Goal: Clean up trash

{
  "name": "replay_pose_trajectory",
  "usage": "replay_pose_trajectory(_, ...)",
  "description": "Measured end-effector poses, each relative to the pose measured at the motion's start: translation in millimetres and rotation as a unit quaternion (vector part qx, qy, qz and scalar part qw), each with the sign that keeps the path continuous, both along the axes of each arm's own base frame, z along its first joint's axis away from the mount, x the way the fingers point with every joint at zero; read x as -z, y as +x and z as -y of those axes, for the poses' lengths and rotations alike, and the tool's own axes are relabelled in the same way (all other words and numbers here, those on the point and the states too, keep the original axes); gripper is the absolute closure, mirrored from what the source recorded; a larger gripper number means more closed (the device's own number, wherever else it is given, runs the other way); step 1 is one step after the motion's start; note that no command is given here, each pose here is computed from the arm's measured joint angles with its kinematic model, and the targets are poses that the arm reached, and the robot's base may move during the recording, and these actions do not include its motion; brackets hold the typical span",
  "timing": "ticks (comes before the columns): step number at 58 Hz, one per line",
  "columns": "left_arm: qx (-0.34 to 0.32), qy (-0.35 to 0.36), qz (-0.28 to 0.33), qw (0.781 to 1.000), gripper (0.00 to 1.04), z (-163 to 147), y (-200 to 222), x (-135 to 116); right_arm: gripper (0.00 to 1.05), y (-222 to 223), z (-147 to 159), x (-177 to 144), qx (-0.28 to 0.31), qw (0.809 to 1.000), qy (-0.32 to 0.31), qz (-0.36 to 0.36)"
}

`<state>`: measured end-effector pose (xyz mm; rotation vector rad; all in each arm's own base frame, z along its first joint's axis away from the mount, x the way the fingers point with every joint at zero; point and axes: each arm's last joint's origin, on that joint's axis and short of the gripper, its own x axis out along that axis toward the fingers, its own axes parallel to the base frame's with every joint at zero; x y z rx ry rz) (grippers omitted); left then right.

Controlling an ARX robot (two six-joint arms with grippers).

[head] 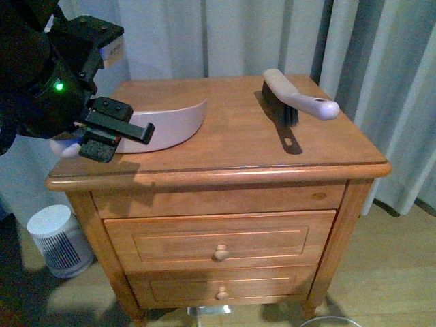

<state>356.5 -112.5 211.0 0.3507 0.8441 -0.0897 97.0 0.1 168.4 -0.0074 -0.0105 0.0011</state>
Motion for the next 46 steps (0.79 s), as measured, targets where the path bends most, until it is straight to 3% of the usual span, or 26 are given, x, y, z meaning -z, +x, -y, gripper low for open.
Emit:
replay_pose_trajectory(5, 0.0, -0.001, -0.001, 1.0, 0.72, 0.9, -0.5, 0.2, 0.07, 0.0, 0.0, 0.0, 0.0, 1.0, 0.0, 0.0)
replay_pose_trajectory(8, 0.0, 0.0, -0.003, 1.0, 0.76, 0.8, -0.7, 0.4, 0.07, 0.0, 0.0, 0.0, 0.0, 1.0, 0.0, 0.0)
replay_pose_trajectory(31, 0.004, -0.017, 0.014, 1.0, 0.76, -3.4, -1.2, -10.2, 0.07, 0.0, 0.0, 0.0, 0.0, 1.0, 0.0, 0.0)
replay_pose_trajectory(46, 0.011, -0.069, 0.123, 0.99, 0.77, -17.4, -5.8, -59.2, 0.07, 0.0, 0.0, 0.0, 0.0, 1.0, 0.0, 0.0)
